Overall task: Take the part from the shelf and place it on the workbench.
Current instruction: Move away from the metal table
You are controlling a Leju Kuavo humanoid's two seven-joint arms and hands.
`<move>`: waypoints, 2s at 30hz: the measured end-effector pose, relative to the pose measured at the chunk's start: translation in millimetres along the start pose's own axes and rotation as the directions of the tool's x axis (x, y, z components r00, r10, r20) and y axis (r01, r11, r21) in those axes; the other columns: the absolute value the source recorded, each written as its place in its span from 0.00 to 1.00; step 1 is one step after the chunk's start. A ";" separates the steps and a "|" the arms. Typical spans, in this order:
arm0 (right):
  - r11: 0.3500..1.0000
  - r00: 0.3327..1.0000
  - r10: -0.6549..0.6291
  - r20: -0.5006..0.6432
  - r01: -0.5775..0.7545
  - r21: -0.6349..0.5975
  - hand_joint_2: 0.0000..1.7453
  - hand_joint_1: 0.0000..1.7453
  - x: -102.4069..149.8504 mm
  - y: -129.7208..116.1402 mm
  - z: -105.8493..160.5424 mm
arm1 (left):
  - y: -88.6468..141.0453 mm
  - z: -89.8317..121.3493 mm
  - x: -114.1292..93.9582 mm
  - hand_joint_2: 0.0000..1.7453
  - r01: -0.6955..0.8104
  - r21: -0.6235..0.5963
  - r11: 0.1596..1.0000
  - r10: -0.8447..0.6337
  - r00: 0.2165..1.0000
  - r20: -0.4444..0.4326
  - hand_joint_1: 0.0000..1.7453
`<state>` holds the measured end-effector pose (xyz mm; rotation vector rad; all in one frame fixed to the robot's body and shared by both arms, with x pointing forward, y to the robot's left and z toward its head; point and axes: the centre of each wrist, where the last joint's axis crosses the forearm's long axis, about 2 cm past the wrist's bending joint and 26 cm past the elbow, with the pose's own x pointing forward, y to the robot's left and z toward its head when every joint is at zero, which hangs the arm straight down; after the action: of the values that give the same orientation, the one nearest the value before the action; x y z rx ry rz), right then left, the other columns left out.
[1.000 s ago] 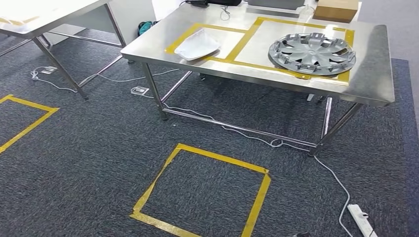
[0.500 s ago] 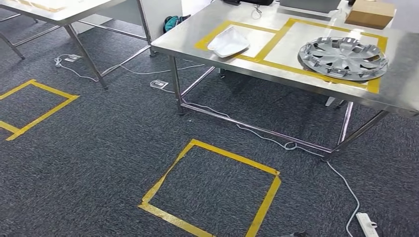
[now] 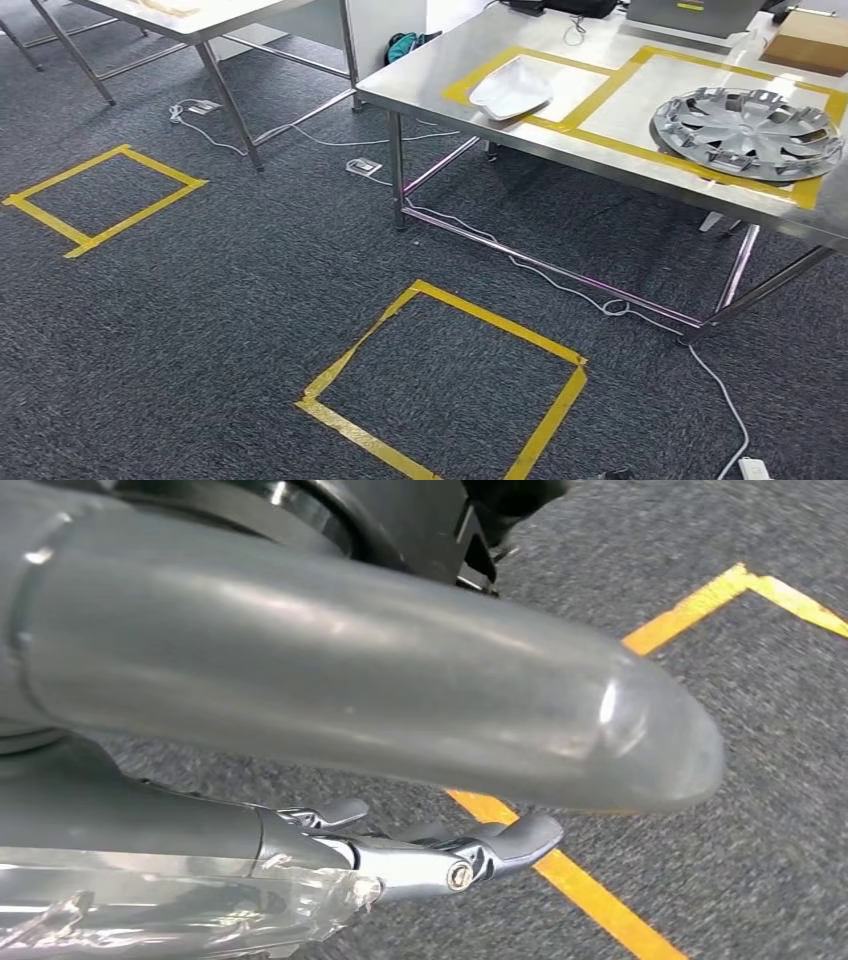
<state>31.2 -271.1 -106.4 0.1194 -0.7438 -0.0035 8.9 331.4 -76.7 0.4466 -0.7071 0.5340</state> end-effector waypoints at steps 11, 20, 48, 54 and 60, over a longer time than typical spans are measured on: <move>1.000 1.000 0.014 -0.009 -0.014 -0.014 0.00 0.00 0.0 -6.3 0.6 | -7.2 3.1 -6.0 0.00 0.038 -0.041 0.998 -0.039 0.999 -0.024 0.00; 1.000 1.000 0.025 -0.014 -0.025 -0.011 0.00 0.00 2.2 -4.9 -1.2 | -4.7 -0.3 -6.0 0.00 0.037 -0.039 0.999 -0.038 0.999 -0.025 0.00; 0.999 0.997 -0.014 -0.070 0.011 -0.041 0.00 0.00 -11.8 0.7 7.9 | -4.5 -14.8 -11.1 0.00 0.112 -0.115 0.987 -0.109 0.994 0.029 0.00; 0.999 0.995 -0.028 -0.100 0.024 -0.039 0.00 0.00 -13.9 0.2 15.9 | -4.6 -14.5 -11.6 0.00 0.112 -0.146 0.983 -0.110 0.994 0.024 0.00; 0.999 0.997 -0.027 -0.075 0.024 -0.044 0.00 0.00 -8.7 1.2 15.0 | -4.7 -15.6 -10.7 0.00 0.119 -0.154 0.981 -0.115 0.993 0.037 0.00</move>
<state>14.6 -271.1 -101.2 0.0877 -0.6663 -0.0392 12.5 333.1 -95.9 0.3476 -0.7388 0.3596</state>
